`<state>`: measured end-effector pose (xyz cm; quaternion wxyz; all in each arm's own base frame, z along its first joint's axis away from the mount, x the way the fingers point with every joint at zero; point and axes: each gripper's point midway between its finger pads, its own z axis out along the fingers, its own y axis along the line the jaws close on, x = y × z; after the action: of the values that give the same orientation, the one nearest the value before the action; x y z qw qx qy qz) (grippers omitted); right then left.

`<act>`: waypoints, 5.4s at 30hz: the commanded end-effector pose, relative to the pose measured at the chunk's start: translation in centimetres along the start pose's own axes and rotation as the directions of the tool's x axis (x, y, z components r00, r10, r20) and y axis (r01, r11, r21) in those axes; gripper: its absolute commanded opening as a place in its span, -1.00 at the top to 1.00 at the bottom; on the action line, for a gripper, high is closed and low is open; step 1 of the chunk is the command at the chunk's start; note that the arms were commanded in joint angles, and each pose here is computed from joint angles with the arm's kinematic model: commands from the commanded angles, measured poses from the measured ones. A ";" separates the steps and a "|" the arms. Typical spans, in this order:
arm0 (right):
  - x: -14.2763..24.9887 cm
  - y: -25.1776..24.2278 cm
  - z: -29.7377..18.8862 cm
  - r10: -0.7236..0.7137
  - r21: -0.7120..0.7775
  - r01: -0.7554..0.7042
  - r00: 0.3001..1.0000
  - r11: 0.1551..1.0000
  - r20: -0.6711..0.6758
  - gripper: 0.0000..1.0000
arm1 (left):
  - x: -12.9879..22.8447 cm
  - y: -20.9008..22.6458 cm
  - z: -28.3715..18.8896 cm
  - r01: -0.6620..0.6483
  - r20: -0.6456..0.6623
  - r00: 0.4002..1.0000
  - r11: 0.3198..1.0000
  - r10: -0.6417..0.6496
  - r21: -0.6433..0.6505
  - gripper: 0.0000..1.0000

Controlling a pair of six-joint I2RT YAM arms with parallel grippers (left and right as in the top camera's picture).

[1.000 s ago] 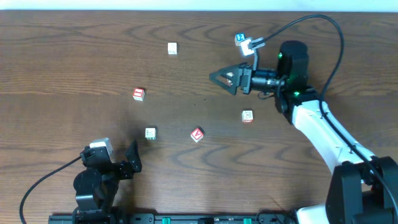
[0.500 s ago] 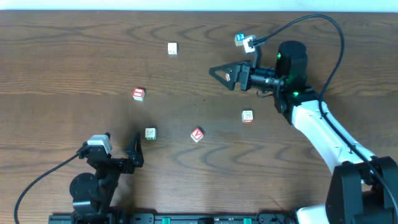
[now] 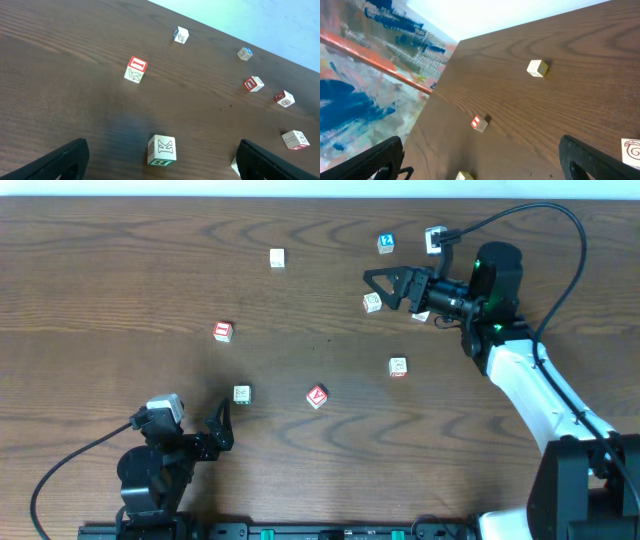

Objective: Spell out Ai2

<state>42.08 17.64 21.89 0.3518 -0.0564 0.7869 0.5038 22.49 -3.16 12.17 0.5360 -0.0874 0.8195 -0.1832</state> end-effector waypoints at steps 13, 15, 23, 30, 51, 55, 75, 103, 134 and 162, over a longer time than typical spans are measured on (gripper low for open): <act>-0.9 0.7 -0.3 -0.022 -0.038 0.022 1.000 0.999 0.014 -0.98 | -5.3 -2.4 2.5 0.030 -0.070 0.997 0.998 -0.026 0.048 -0.91; -1.0 0.6 -0.4 -0.021 -0.034 0.022 1.000 0.999 0.018 -0.98 | -6.5 -1.9 3.9 -0.012 -0.135 0.991 1.000 0.012 -0.001 -0.91; -0.9 0.4 -0.5 -0.014 -0.031 0.015 1.000 0.999 0.012 -0.99 | -8.5 2.3 11.5 -0.133 -0.453 0.891 0.964 0.015 -0.230 -0.91; -0.7 0.2 -0.5 -0.038 -0.026 0.038 0.999 0.999 0.007 -0.98 | -7.3 0.4 16.2 -0.192 -0.663 0.749 0.957 0.001 -0.216 -0.91; -0.2 0.0 -0.5 -0.024 -0.017 0.023 1.000 1.000 -0.010 -0.99 | -4.2 -1.5 19.1 0.283 -0.431 0.688 0.763 -0.584 -0.581 -0.91; 0.1 -0.2 -0.5 -0.008 -0.011 0.008 1.000 1.000 -0.020 -0.98 | -3.8 -0.6 18.2 0.366 -0.302 0.636 0.622 -0.710 -0.692 -0.79; 1.4 -1.7 -0.6 -0.045 0.049 0.048 0.997 0.998 -0.061 -0.98 | -1.4 1.8 18.4 0.371 -0.181 0.598 0.470 -0.780 -0.801 -0.93; 3.8 -8.8 -2.5 -0.030 0.423 0.080 0.992 0.903 -0.124 -0.99 | -0.8 2.6 19.4 0.429 -0.080 0.573 0.382 -0.816 -0.818 -0.91; 4.8 -9.0 -2.8 0.008 0.434 0.058 0.989 0.899 -0.148 -0.98 | 1.5 3.3 20.3 0.467 0.015 0.495 0.251 -0.869 -0.848 -0.93; 4.8 -9.4 -3.0 -0.005 0.453 0.076 0.988 0.888 -0.155 -0.98 | 0.9 4.7 21.3 0.519 0.037 0.446 0.224 -0.894 -0.825 -0.18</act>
<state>40.73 12.52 12.43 0.2979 -0.0249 0.9064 0.2985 41.36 -3.37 1.56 0.0906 -0.6277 0.7700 -0.0700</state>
